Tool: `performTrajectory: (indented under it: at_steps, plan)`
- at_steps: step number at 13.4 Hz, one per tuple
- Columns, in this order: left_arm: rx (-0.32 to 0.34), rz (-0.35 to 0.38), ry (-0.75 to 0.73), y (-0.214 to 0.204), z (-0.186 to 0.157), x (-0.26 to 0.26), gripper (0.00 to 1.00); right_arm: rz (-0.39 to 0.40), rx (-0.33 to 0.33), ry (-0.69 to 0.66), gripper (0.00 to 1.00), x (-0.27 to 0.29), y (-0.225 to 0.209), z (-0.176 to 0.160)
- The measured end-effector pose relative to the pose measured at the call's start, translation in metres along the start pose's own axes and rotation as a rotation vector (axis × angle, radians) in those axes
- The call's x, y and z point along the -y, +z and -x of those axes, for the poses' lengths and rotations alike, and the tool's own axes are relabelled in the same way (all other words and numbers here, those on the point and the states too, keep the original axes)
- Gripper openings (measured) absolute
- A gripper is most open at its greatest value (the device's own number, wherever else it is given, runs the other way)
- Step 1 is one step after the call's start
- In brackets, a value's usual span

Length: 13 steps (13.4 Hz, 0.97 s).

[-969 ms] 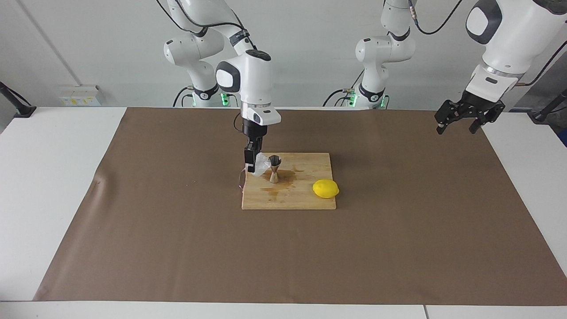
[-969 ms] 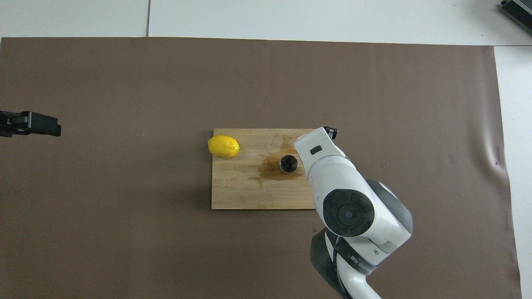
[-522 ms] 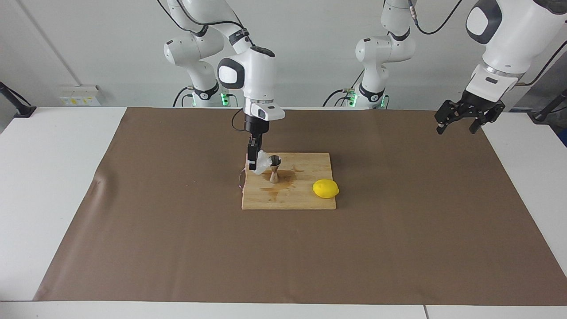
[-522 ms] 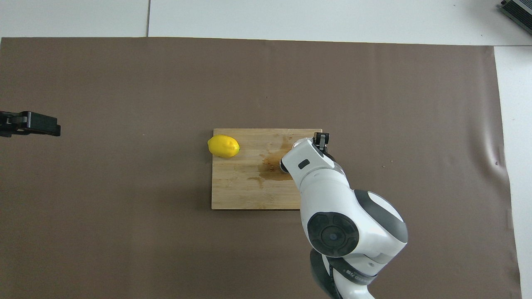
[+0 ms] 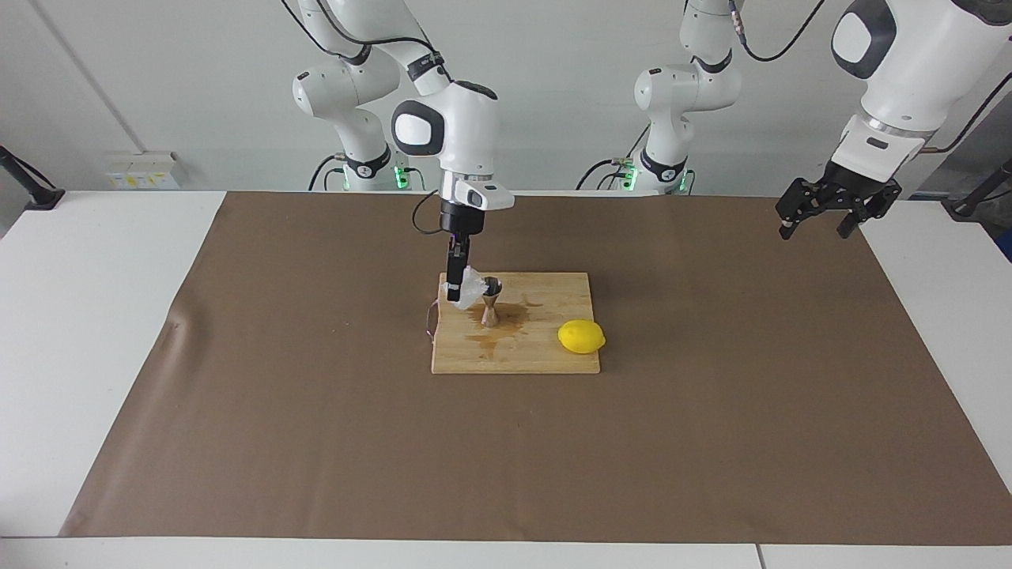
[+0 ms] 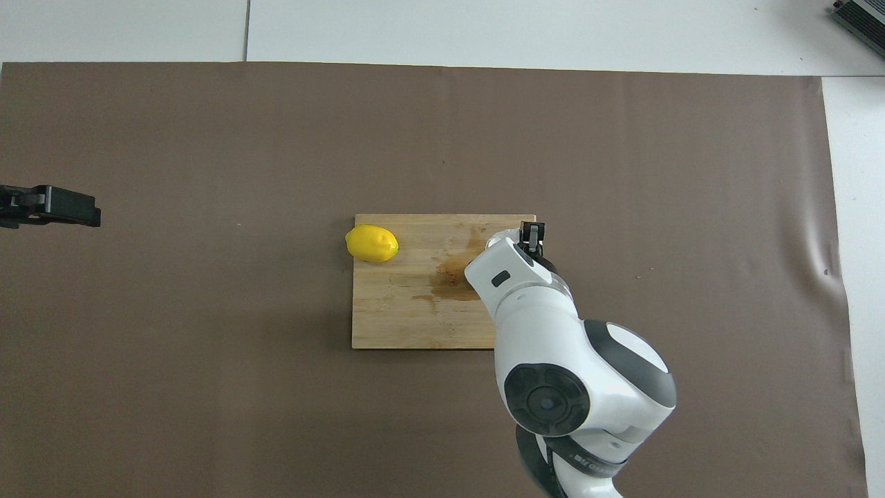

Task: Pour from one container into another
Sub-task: 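Tilt the white cup with the right gripper over the metal cup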

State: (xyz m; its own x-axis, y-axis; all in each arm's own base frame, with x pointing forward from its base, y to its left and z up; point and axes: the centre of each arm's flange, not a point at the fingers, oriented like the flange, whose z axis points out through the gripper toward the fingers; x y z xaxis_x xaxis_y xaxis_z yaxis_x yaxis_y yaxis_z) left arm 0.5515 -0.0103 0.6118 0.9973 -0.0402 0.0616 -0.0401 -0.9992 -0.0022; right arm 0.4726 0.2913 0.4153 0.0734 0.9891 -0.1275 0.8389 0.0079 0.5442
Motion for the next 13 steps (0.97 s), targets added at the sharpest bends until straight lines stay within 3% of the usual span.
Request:
performTrajectory:
  at_steps: [13]
  plan:
    - [0.000,0.000,0.000,0.000,0.000,0.000,1.00,0.094,0.032,-0.137,0.48,0.016,-0.008,-0.007]
